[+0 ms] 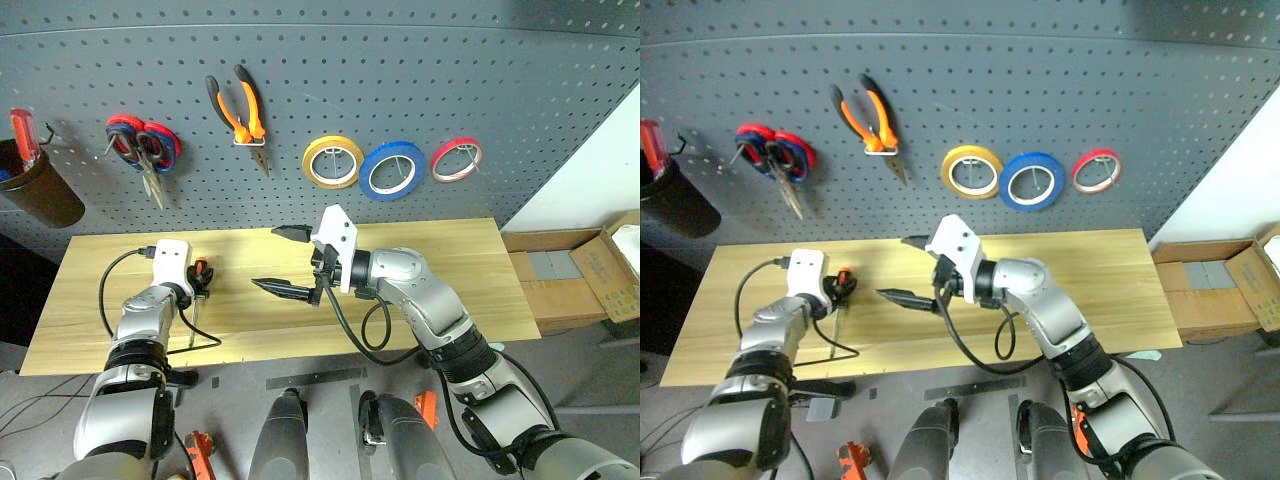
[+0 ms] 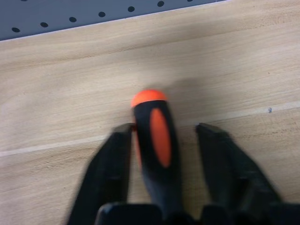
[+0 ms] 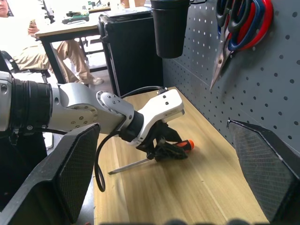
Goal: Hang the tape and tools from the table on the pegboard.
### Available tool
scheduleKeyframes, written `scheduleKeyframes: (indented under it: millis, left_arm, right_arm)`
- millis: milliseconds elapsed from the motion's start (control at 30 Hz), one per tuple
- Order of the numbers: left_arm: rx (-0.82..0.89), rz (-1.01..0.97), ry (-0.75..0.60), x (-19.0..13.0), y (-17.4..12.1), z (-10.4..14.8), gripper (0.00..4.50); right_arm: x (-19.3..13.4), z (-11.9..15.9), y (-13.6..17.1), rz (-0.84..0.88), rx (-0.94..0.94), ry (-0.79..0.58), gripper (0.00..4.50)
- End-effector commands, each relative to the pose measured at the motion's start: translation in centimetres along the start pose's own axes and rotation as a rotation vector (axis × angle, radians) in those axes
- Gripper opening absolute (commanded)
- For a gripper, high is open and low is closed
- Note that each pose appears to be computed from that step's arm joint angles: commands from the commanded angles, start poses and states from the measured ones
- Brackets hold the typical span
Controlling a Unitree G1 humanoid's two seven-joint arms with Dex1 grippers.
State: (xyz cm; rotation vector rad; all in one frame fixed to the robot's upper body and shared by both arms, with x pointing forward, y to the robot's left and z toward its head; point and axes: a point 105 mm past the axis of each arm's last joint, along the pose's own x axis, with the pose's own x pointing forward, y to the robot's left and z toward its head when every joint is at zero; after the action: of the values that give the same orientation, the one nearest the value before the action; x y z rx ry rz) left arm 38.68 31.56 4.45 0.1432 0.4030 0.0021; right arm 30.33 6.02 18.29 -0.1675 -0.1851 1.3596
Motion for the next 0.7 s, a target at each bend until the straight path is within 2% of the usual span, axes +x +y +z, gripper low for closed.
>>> scheduleKeyframes:
  millis: [33,133,700]
  left_arm:
    - [0.013,0.021,-0.026,-0.3,1.1,1.1,0.86]
    - [0.011,0.028,-0.034,-0.3,1.2,1.4,0.74]
    - [0.022,0.068,-0.123,-1.0,0.7,2.8,0.74]
  right_arm:
    - [0.1,1.5,-0.2,-0.003,-0.04,-0.039,4.5]
    - [0.1,1.5,-0.4,-0.002,-0.042,-0.039,4.5]
    - [-0.9,2.5,-1.2,-0.019,-0.041,-0.075,4.5]
